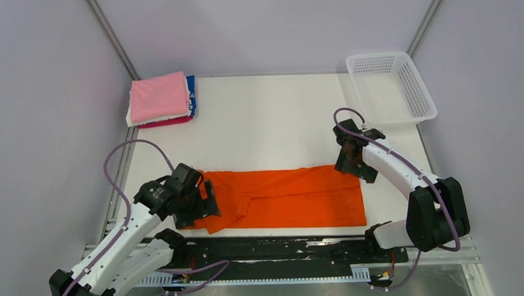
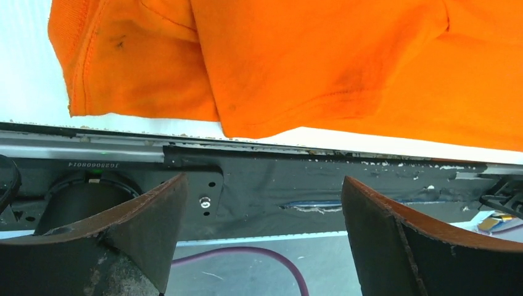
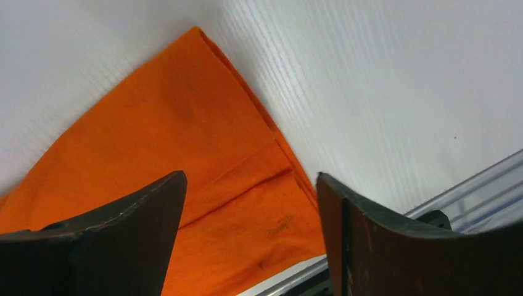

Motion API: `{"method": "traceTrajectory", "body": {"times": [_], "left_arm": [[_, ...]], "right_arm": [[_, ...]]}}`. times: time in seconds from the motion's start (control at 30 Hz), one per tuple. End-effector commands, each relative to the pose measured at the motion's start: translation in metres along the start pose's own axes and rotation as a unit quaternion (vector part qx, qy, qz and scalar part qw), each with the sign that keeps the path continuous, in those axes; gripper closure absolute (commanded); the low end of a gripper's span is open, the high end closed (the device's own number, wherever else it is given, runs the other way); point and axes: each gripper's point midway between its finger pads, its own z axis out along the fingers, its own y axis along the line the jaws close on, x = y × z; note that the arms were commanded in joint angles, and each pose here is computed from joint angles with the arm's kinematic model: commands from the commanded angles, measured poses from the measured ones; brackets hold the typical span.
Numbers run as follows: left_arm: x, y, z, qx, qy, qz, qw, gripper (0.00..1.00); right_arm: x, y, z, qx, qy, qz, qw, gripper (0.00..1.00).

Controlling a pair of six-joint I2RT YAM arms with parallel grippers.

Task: Fold and stack the t-shirts
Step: Fold the other side of the tshirt into a rectangle, then rotate the tshirt 90 degrees

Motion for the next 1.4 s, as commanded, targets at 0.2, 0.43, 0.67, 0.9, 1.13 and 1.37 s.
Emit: {"method": "traceTrajectory", "body": {"times": [0.2,0.43,0.67,0.9,1.13,1.37], "left_arm": [[-0.058,-0.058,-0.007,0.080,-0.092,0.021,0.992,0.00],[-0.102,-0.068,0.054,0.065,-0.090,-0.038,0.993,0.00],[-0.148,-0.055,0.106,0.019,-0.091,-0.075,0.993,0.00],[-0.233,-0.087,0.153,-0.016,-0.096,-0.048,0.994,0.00],[-0.326,-0.204,0.221,0.099,-0.071,-0.027,0.992,0.00],[-0.372,-0.333,0.264,0.282,-0.091,-0.069,0.953,0.00]], "right_arm": [[-0.024,0.020,-0.039,-0.103,-0.052,0.019,0.993,0.00],[0.000,0.120,-0.070,-0.390,0.003,-0.054,0.919,0.00],[0.027,0.139,-0.031,-0.385,0.074,-0.079,0.917,0.00],[0.071,0.126,-0.007,-0.376,0.141,-0.108,0.909,0.00],[0.135,0.118,-0.035,-0.424,0.217,-0.166,0.864,0.00],[0.204,0.118,-0.073,-0.475,0.275,-0.304,0.778,0.00]]}}
